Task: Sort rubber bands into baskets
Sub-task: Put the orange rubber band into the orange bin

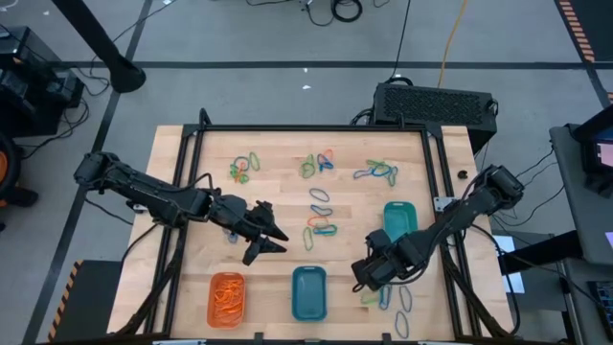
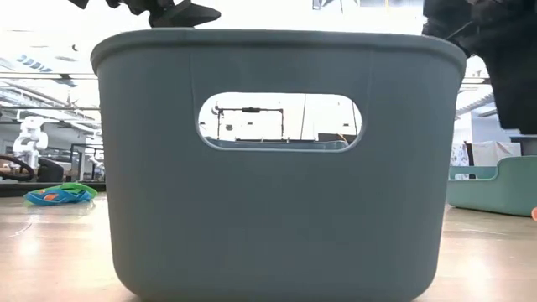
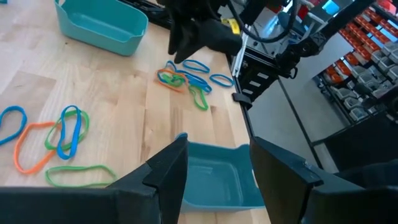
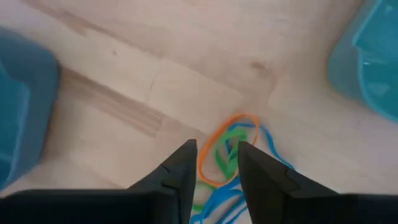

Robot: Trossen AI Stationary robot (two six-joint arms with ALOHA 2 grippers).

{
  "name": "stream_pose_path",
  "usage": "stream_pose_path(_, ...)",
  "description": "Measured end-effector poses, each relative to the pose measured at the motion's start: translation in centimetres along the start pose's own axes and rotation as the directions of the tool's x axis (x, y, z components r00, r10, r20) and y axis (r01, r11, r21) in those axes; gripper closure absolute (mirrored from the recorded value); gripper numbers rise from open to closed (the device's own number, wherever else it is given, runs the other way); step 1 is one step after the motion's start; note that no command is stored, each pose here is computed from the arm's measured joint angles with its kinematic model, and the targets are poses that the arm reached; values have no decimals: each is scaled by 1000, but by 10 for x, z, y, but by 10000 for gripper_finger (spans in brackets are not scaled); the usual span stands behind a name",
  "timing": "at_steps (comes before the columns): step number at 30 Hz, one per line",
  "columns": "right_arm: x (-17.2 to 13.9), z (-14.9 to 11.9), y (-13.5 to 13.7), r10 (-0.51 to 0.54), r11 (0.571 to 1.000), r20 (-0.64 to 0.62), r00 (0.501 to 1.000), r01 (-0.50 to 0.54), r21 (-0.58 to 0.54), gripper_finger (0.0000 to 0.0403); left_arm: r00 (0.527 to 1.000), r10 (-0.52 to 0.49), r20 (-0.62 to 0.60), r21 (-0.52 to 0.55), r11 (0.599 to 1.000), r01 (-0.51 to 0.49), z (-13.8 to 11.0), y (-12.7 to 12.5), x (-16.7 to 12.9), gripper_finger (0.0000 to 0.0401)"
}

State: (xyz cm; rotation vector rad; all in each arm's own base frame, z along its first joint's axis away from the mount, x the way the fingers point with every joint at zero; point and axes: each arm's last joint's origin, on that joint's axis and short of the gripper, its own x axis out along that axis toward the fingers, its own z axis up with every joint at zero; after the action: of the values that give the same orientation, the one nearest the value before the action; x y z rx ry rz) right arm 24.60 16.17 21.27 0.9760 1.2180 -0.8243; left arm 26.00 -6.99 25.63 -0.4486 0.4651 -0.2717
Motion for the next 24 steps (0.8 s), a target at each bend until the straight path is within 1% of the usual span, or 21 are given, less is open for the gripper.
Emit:
stream_pose_path(4,14,-4,5,-27,1000,-41,999,26,-11,279,1000,0,0,-1,1000,0,0,0,0,221)
stream_pose_path(8,32,-5,9,-80,994,-28,996,78,-77,278,1000,0,0,-1,1000,0,0,0,0,221)
stream_pose_path(10,36,0,6,-130,989,-18,991,129,-68,279,1000,0,0,-2,1000,0,0,0,0,221)
stream_pose_path(12,37,2,5,-154,988,-9,988,154,-29,279,1000,0,0,-2,1000,0,0,0,0,221)
stream_pose_path(14,37,3,4,-163,987,-4,987,163,-16,279,1000,0,0,-8,1000,0,0,0,0,221)
stream_pose_path(18,37,3,4,-156,987,5,988,156,-40,281,1000,0,0,-9,1000,0,0,0,0,221)
stream_pose_path(22,46,4,-3,-183,983,11,983,183,-27,287,1000,0,-1,-9,1000,0,0,0,0,221)
stream_pose_path(24,52,3,-6,-169,985,-11,985,169,-23,290,1000,0,-1,-9,1000,0,0,0,0,221)
